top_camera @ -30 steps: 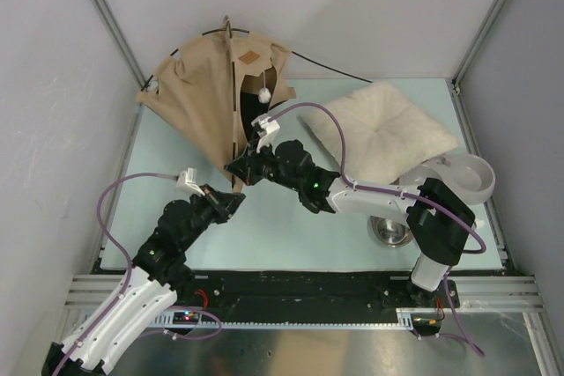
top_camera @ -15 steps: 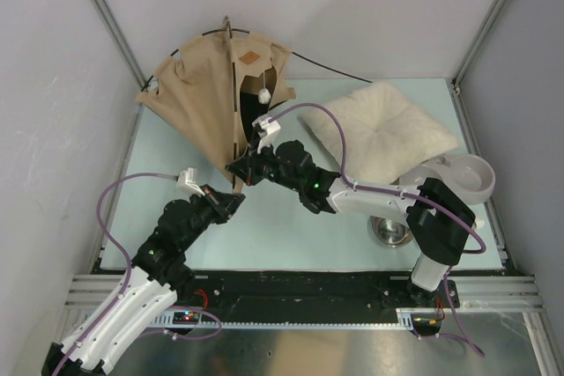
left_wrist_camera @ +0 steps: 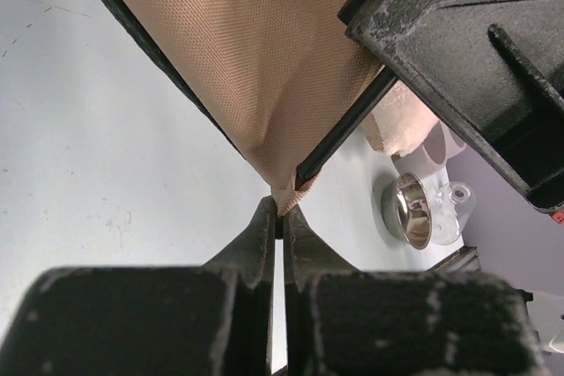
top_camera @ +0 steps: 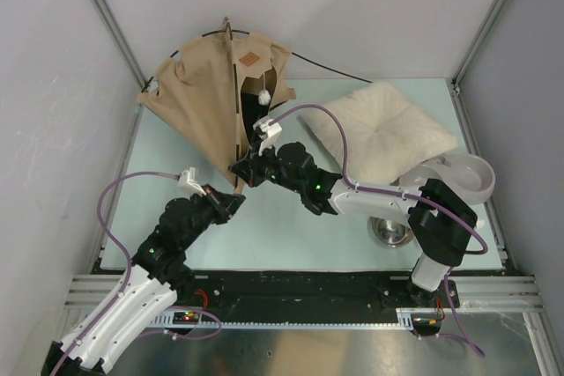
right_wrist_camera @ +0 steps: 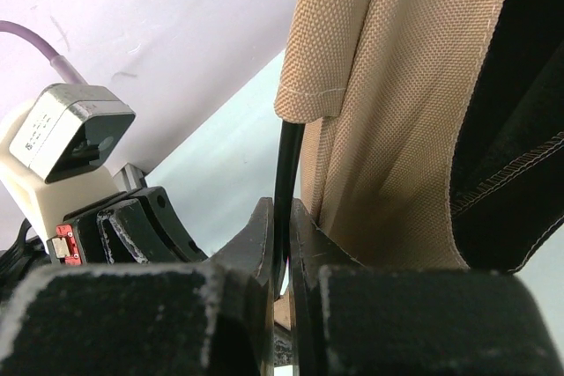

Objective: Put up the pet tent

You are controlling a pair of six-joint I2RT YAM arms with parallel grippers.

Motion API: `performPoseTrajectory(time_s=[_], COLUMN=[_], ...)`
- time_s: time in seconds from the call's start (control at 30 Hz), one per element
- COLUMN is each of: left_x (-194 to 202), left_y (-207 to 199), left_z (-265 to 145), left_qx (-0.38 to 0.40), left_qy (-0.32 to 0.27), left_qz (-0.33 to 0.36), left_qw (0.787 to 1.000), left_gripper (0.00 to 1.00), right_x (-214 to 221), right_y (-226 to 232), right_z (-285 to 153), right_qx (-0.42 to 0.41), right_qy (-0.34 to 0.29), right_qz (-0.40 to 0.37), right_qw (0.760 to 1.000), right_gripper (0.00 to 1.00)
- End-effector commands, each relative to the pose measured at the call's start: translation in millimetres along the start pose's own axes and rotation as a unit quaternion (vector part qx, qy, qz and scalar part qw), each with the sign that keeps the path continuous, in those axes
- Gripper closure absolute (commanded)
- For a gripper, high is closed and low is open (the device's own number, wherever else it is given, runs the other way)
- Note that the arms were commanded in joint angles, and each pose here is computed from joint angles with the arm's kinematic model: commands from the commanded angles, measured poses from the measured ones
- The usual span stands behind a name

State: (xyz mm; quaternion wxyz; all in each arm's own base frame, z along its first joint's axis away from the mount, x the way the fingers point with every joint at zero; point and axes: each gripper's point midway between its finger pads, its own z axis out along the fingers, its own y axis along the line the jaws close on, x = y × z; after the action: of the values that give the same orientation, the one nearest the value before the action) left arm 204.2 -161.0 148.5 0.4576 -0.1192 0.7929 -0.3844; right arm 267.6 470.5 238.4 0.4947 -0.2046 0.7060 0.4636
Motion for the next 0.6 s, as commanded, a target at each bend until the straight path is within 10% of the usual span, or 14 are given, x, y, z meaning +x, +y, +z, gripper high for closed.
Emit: performPoseTrajectory(time_s=[0.0,0.57], left_x=[59.8,46.8], left_y=[29.4,11.5], left_z=[-18.8,-20.5], left_qx=[-0.050,-0.033], left_qy=[0.139,0.135], left_qz=[0.017,0.025], left_qw=[0.989,0.990], left_gripper=[1.00,1.00], right_x=[-131.5,-97.9], right_y=[-26.4,-25.2], right_z=[-24.1,-9.5], right_qx=[0.069,0.069], right_qy=[-0.190,-0.151], right_qz=[-0.027,-0.044], right_qw=[0.979,0.985], right_gripper=[1.00,1.00])
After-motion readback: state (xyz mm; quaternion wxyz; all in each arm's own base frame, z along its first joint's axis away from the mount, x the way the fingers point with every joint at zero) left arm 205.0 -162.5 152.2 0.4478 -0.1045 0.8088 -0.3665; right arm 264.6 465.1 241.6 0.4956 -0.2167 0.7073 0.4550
